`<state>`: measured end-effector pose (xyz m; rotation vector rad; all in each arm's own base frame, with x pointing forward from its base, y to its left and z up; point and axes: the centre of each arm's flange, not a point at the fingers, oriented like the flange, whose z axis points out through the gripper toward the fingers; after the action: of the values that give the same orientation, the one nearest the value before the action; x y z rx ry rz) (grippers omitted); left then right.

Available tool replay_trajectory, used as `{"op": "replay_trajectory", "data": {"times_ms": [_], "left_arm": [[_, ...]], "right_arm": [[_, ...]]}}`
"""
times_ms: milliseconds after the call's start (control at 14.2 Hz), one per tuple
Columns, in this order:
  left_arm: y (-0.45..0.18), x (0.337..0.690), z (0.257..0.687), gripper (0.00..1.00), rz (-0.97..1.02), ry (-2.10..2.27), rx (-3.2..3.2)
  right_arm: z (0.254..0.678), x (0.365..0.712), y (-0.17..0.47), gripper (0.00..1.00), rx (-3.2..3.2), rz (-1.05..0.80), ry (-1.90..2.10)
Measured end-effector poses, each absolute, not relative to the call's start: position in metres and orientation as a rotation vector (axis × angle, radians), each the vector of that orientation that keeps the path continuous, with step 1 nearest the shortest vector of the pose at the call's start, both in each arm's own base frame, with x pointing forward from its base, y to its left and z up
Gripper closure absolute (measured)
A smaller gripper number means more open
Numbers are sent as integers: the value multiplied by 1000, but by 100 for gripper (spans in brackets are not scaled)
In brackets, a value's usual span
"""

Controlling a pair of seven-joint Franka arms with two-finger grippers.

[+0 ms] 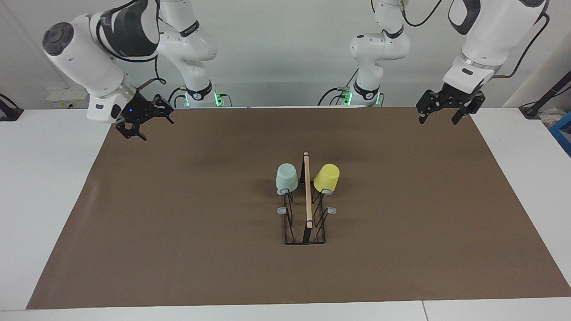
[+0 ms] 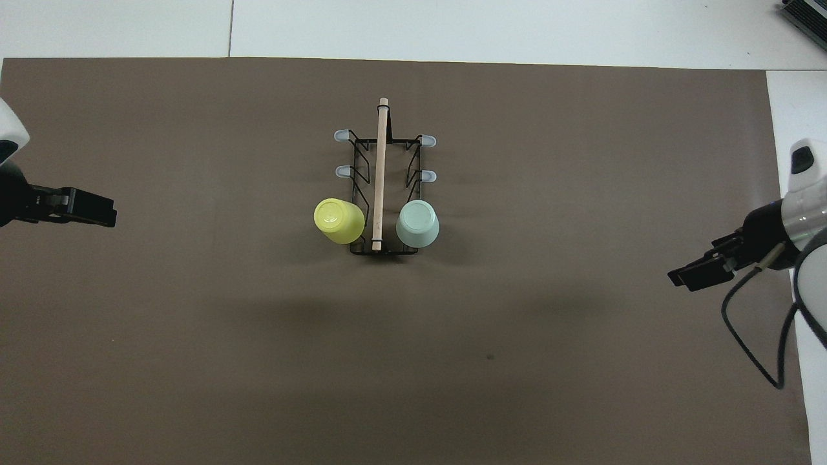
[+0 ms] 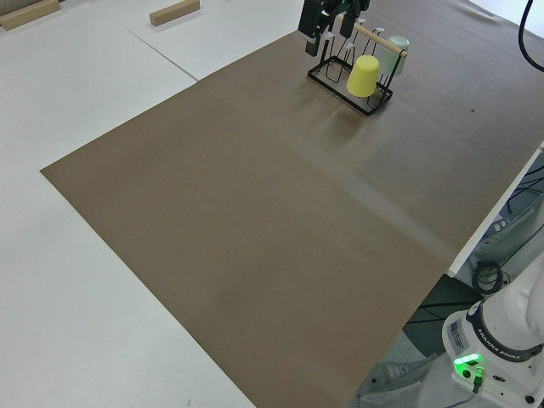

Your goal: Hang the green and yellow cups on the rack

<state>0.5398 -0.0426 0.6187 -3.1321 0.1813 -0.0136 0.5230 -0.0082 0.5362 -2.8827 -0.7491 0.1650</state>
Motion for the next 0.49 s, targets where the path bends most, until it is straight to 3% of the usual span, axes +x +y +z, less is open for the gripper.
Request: {"op": "replay_trajectory", "data": {"times_ms": [493], "left_arm": [[-43,540,619,0,-14,181,-3132]], "right_arm": [[545,530,-29,0,-2981,165,-735]]}}
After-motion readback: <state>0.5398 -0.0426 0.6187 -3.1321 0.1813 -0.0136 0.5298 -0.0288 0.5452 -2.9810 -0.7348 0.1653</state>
